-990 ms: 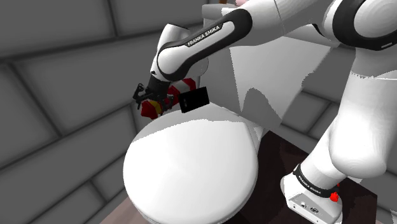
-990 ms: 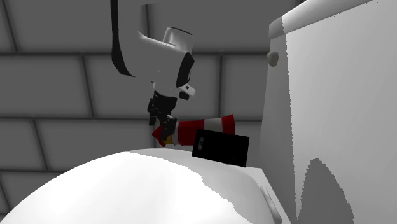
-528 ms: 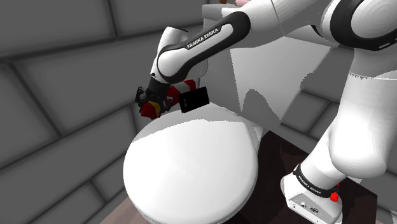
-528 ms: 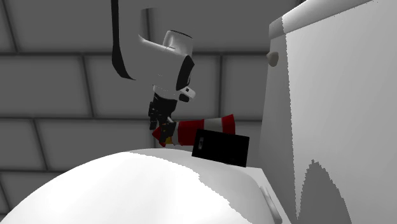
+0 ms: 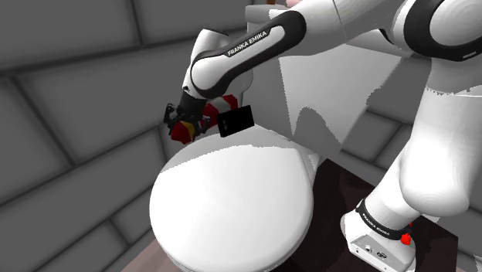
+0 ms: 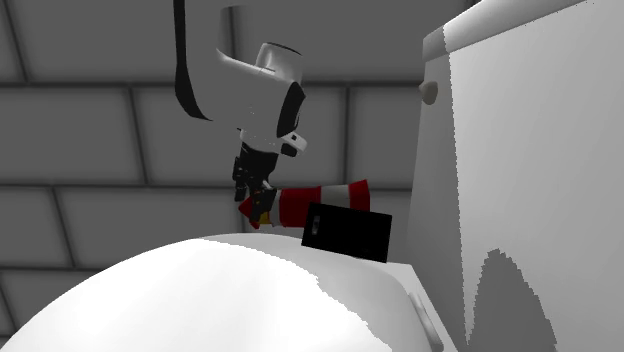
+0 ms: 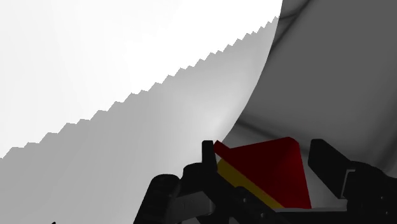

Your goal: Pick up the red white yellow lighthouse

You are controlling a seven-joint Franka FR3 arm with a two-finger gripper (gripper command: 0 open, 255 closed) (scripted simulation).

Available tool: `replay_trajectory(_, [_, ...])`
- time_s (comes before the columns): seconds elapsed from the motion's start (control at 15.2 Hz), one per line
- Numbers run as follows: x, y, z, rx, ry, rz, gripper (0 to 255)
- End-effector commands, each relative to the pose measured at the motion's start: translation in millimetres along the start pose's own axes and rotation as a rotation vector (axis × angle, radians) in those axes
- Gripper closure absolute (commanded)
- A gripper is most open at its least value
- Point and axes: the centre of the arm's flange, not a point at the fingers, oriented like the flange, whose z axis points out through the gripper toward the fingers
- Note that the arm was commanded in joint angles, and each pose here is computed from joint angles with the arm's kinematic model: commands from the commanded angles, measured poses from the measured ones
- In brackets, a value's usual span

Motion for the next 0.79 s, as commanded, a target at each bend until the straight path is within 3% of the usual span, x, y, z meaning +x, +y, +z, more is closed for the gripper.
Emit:
replay_trajectory(0.0, [-0.5, -4.2, -11.9, 0.003, 0.002, -0.001, 255])
replay_trajectory(0.73, [-6.2, -23.9, -66.2, 0.003, 0.002, -0.001, 255])
